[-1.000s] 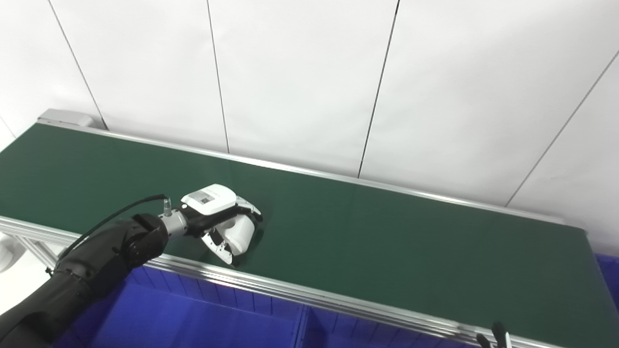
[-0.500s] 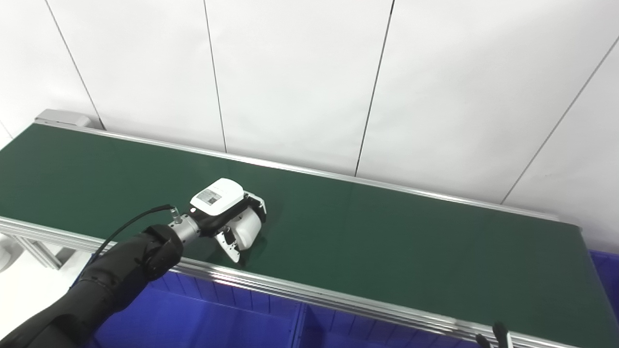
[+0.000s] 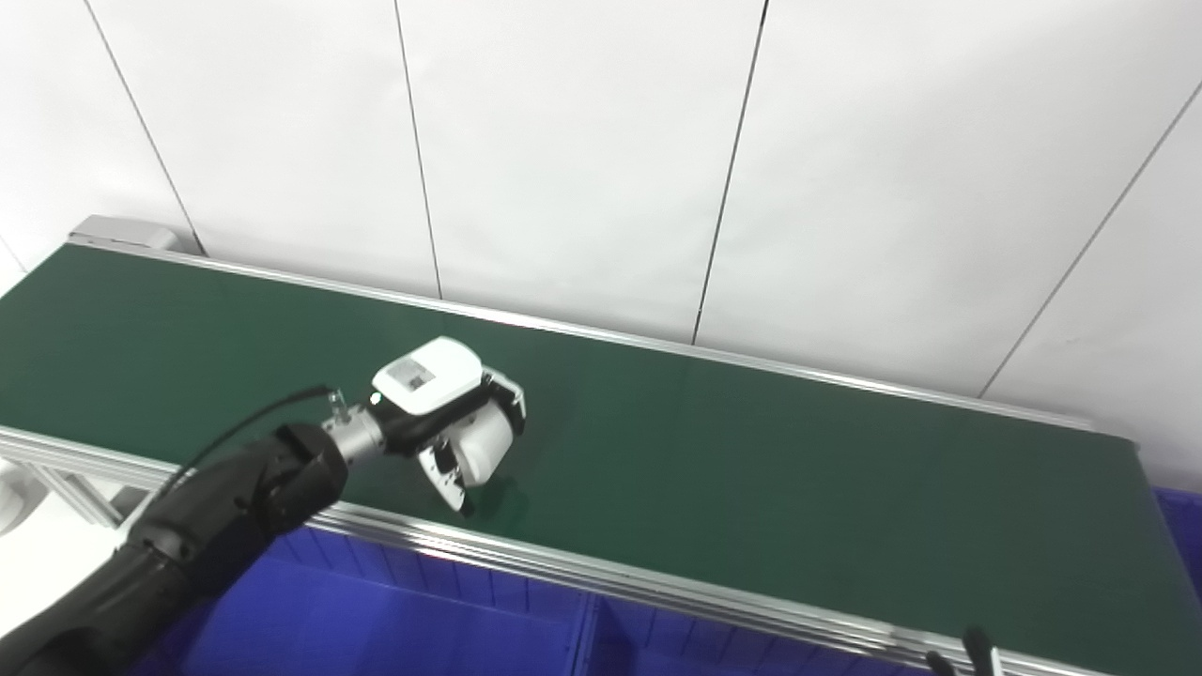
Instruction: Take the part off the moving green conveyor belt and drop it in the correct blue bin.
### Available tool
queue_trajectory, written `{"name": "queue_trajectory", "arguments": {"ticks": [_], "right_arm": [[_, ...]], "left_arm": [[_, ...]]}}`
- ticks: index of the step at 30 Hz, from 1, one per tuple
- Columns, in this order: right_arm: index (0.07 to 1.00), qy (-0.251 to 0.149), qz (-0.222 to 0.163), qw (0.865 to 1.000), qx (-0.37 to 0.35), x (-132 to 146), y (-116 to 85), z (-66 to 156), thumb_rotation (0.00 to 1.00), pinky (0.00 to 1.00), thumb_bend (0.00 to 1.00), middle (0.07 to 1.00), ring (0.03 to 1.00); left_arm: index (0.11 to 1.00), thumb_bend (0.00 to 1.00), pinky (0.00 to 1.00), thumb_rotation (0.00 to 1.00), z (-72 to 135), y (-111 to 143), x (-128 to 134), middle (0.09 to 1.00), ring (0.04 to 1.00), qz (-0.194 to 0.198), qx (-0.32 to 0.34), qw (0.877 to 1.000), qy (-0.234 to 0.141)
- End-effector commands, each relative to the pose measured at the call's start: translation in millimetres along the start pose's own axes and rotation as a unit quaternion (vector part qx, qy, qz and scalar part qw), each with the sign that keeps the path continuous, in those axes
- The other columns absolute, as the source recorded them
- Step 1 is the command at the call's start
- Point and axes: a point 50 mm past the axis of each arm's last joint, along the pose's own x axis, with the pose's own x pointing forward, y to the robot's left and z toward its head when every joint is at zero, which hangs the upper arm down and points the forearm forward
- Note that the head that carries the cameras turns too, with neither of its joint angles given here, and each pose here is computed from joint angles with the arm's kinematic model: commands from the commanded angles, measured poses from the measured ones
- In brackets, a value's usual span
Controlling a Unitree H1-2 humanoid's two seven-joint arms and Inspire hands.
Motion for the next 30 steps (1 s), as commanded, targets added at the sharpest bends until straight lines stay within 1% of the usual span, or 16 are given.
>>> {"name": "queue_trajectory", "arguments": {"ticks": [1, 5, 7, 9, 11, 14, 16, 19, 20, 23, 26, 30], "right_arm": [[1.000, -0.053, -0.002, 0.999, 0.005, 6, -5, 16, 0.99, 0.82, 0.76, 1.000, 0.907], [1.000, -0.057, 0.000, 0.998, 0.000, 10, -8, 25, 1.00, 0.81, 0.75, 1.000, 0.910], [1.000, -0.057, -0.002, 0.998, 0.004, 13, -10, 30, 0.99, 0.80, 0.74, 1.000, 0.911], [1.000, -0.058, -0.003, 0.998, 0.006, 15, -12, 33, 0.99, 0.79, 0.73, 1.000, 0.905], [1.000, -0.057, -0.001, 0.998, 0.010, 18, -14, 34, 0.99, 0.79, 0.74, 1.000, 0.898], [1.000, -0.054, 0.000, 0.998, 0.016, 22, -17, 36, 0.97, 0.79, 0.75, 1.000, 0.890], [1.000, -0.052, -0.002, 0.999, 0.015, 23, -19, 37, 0.97, 0.79, 0.77, 1.000, 0.895], [1.000, -0.057, -0.009, 0.998, 0.019, 26, -20, 37, 0.97, 0.79, 0.76, 1.000, 0.888], [1.000, -0.057, -0.011, 0.998, 0.021, 26, -20, 38, 0.97, 0.79, 0.77, 1.000, 0.884], [1.000, -0.061, -0.005, 0.998, 0.021, 28, -20, 39, 0.97, 0.78, 0.77, 1.000, 0.876], [1.000, -0.066, 0.000, 0.998, 0.015, 27, -20, 40, 0.98, 0.77, 0.76, 1.000, 0.866], [1.000, -0.061, 0.004, 0.998, 0.028, 25, -17, 43, 0.98, 0.78, 0.74, 1.000, 0.877]], "left_arm": [[0.510, 0.52, 0.33, 0.00, 2, 36, 0, 0.462, 0.401, 0.028, 0.017, 0.999, -0.016], [0.512, 0.52, 0.30, 0.00, 25, 61, -15, 0.459, 0.383, 0.035, 0.017, 0.999, -0.028], [0.512, 0.52, 0.30, 0.00, 36, 69, -25, 0.459, 0.387, 0.033, 0.013, 0.999, -0.029], [0.513, 0.52, 0.30, 0.00, 46, 73, -36, 0.459, 0.383, 0.027, -0.001, 0.999, -0.022], [0.513, 0.52, 0.30, 0.00, 57, 69, -52, 0.458, 0.381, 0.024, -0.013, 1.000, -0.014], [0.509, 0.52, 0.32, 0.00, 69, 59, -73, 0.462, 0.399, 0.043, -0.029, 0.999, -0.007], [0.508, 0.52, 0.34, 0.00, 74, 51, -84, 0.463, 0.410, 0.048, -0.041, 0.998, 0.007], [0.510, 0.52, 0.32, 0.00, 82, 27, -107, 0.461, 0.395, 0.051, -0.062, 0.997, 0.021], [0.511, 0.52, 0.31, 0.00, 83, 21, -111, 0.461, 0.389, 0.051, -0.066, 0.996, 0.023], [0.512, 0.52, 0.30, 0.00, 86, 7, -119, 0.459, 0.379, 0.040, -0.070, 0.996, 0.036], [0.508, 0.52, 0.30, 0.00, 88, -5, -127, 0.464, 0.393, 0.012, -0.071, 0.996, 0.052], [0.510, 0.52, 0.30, 0.00, 86, -13, -135, 0.462, 0.388, -0.007, -0.059, 0.997, 0.056]]}}
